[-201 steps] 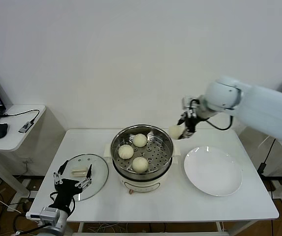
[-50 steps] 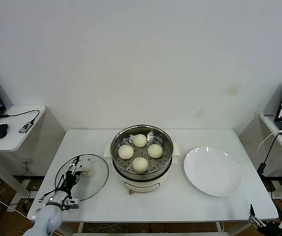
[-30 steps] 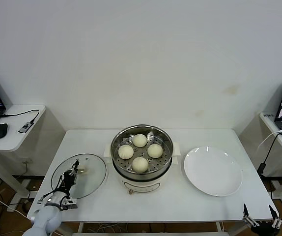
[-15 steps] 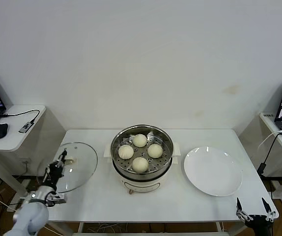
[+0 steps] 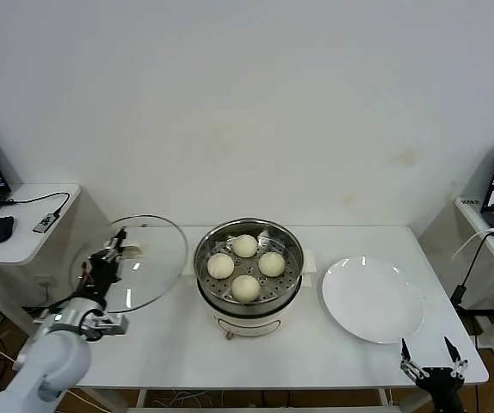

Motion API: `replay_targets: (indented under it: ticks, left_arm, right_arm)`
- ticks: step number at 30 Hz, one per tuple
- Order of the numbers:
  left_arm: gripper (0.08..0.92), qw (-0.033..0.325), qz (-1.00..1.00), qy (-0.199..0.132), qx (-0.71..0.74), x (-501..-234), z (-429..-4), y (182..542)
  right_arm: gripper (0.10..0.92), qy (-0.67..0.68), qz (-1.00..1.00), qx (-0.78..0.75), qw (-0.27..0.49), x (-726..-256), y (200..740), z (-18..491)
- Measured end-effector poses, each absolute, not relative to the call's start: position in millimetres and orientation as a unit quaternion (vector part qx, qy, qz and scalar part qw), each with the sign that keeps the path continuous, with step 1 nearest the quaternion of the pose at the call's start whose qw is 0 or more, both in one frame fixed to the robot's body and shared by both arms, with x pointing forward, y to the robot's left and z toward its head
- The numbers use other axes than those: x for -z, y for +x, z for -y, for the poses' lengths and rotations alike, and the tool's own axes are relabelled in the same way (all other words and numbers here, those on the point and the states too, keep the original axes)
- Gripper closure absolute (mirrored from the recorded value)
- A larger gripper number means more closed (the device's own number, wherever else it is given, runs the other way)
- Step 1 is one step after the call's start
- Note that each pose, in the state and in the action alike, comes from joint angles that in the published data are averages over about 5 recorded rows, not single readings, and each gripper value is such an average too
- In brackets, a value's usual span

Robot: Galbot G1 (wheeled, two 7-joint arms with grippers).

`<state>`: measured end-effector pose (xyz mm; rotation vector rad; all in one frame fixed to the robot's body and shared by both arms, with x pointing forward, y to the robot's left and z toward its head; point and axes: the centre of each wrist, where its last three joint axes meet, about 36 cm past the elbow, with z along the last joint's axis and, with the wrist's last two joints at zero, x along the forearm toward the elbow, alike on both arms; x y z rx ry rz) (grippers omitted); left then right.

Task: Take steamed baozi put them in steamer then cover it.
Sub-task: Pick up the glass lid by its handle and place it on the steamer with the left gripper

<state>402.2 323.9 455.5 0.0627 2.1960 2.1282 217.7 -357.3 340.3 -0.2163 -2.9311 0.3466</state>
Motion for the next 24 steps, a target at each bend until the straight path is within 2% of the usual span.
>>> replay_targets:
  ticks: [10,24]
  left_arm:
    - [0.865,0.053,-0.735,0.054,-0.673,-466,-245,417]
    - [0.865,0.055,-0.733,0.074,-0.674,-474,-151,443]
  right_arm:
    - [0.200,-0.076,0.983,-0.135,0.099,-327,229,342]
    - [0.200,-0.081,0.978,-0.158,0.112,-313,240,328]
